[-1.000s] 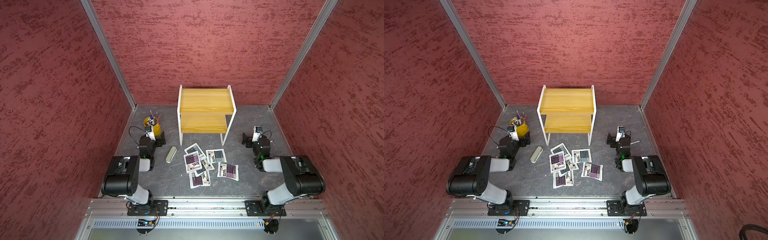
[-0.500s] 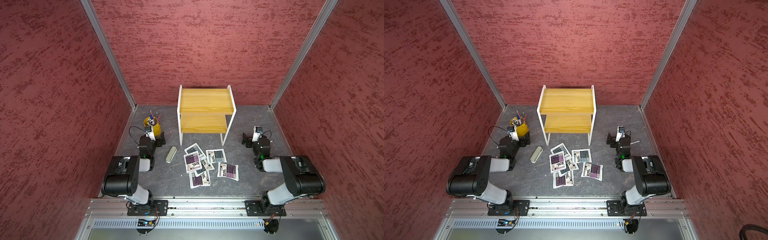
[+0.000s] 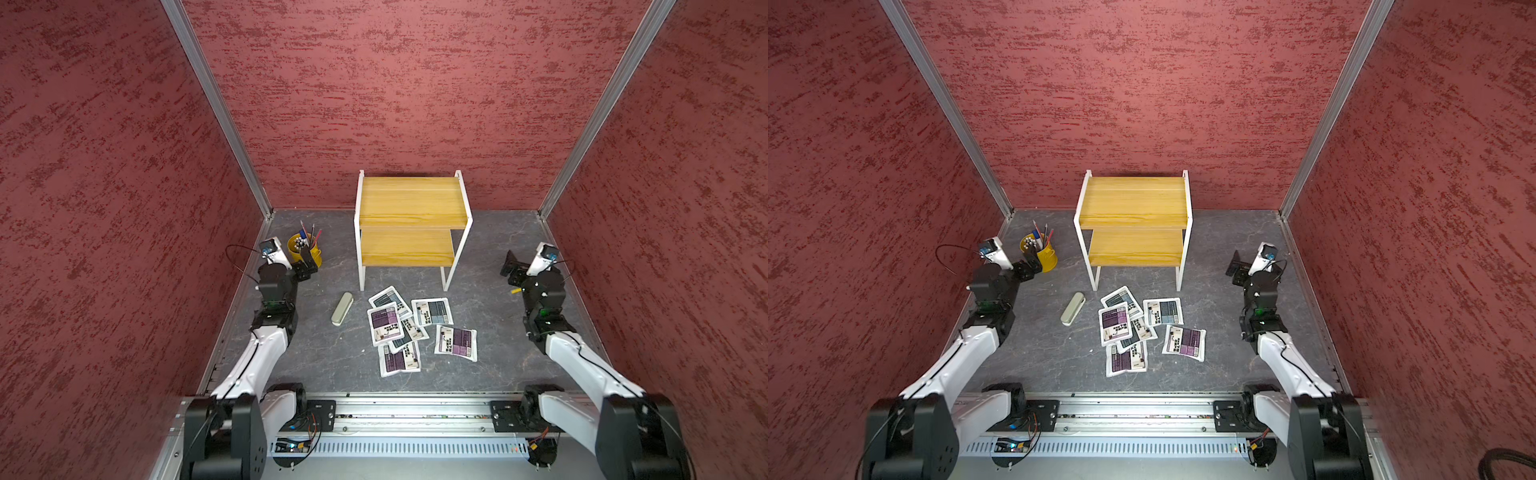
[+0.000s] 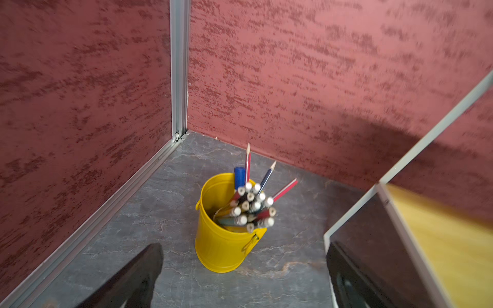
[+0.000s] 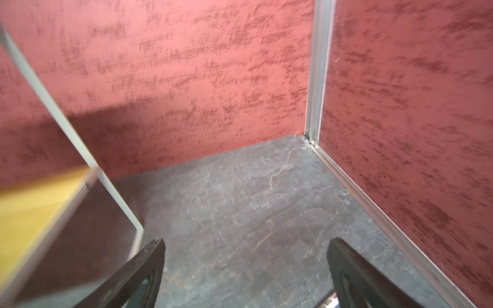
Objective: Place the bagged coffee beans on the shelf by color
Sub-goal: Pick up the bagged coffee beans at the center of the board.
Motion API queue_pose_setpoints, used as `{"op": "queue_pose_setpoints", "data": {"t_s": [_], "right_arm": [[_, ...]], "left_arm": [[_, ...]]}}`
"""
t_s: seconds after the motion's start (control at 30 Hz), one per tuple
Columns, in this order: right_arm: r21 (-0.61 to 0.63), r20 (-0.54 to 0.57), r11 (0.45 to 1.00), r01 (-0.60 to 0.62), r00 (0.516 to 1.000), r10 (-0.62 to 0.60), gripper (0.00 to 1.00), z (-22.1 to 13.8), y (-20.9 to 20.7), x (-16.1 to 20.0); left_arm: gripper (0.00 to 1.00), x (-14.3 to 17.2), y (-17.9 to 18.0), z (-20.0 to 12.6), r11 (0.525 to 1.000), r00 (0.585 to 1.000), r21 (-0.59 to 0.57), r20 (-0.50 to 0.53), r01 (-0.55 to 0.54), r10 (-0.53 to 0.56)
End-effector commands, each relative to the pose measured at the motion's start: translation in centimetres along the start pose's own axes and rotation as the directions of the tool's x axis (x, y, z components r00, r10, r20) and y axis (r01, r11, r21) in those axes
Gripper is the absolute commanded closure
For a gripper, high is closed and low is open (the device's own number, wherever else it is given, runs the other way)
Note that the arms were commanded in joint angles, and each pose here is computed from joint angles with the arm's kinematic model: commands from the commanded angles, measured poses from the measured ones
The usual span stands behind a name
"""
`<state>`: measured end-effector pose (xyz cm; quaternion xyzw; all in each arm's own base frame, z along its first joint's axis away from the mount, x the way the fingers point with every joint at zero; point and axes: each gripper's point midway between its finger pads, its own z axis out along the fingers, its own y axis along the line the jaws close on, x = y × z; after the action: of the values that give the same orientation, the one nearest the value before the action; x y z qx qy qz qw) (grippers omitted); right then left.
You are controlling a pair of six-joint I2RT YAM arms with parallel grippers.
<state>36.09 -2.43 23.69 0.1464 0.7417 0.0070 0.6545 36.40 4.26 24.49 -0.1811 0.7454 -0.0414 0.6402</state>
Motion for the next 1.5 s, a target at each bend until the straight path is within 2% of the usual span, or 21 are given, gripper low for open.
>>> {"op": "queue_pose_setpoints", "data": {"t_s": [0.0,0.17,0.3,0.43,0.53,0.6,0.77,0.93,1.27,1.47], "right_arm": [[0.067,-0.291,0.991,-0.115,0.948,0.129,0.01,-3.0,-0.6,3.2],[-0.018,-0.518,0.970,-0.244,0.832,0.199,0.02,-7.2,2.6,3.3],[-0.037,-0.677,0.954,-0.299,0.709,0.196,0.02,-9.7,4.3,4.2],[-0.009,-0.825,0.934,-0.357,0.531,0.195,0.02,-12.1,5.5,6.9],[0.016,-0.891,0.908,-0.419,0.406,0.203,0.02,-14.1,6.5,9.0],[0.024,-0.912,0.902,-0.431,0.360,0.196,0.01,-15.2,6.8,10.1],[0.045,-0.941,0.917,-0.396,0.292,0.172,0.02,-17.5,6.3,13.0],[0.062,-0.960,0.938,-0.340,0.236,0.149,0.05,-18.9,5.2,15.4],[0.093,-0.975,0.960,-0.265,0.174,0.142,0.22,-18.8,5.1,18.5],[0.102,-0.976,0.968,-0.229,0.165,0.142,0.25,-18.5,5.4,20.1]], "left_arm": [[0.00,4.2,0.1,-3.1,0.988,0.946,-0.070,-0.287,0.138,-0.152],[0.00,4.6,-2.9,-7.8,0.971,0.875,-0.031,-0.427,0.236,-0.226],[0.00,5.5,-5.1,-11.5,0.954,0.806,0.046,-0.548,0.295,-0.223],[0.00,6.4,-7.4,-15.2,0.928,0.729,0.126,-0.660,0.349,-0.185],[0.00,7.5,-8.3,-17.9,0.920,0.669,0.146,-0.728,0.363,-0.149],[0.00,8.3,-8.9,-19.4,0.911,0.631,0.163,-0.765,0.379,-0.126],[0.00,10.9,-10.8,-21.7,0.879,0.548,0.218,-0.834,0.425,-0.058],[0.00,13.9,-13.2,-22.9,0.854,0.506,0.298,-0.861,0.427,0.047],[0.00,16.8,-17.7,-23.3,0.831,0.524,0.423,-0.829,0.360,0.195],[0.00,18.2,-18.9,-23.1,0.821,0.525,0.452,-0.820,0.350,0.228]]}}
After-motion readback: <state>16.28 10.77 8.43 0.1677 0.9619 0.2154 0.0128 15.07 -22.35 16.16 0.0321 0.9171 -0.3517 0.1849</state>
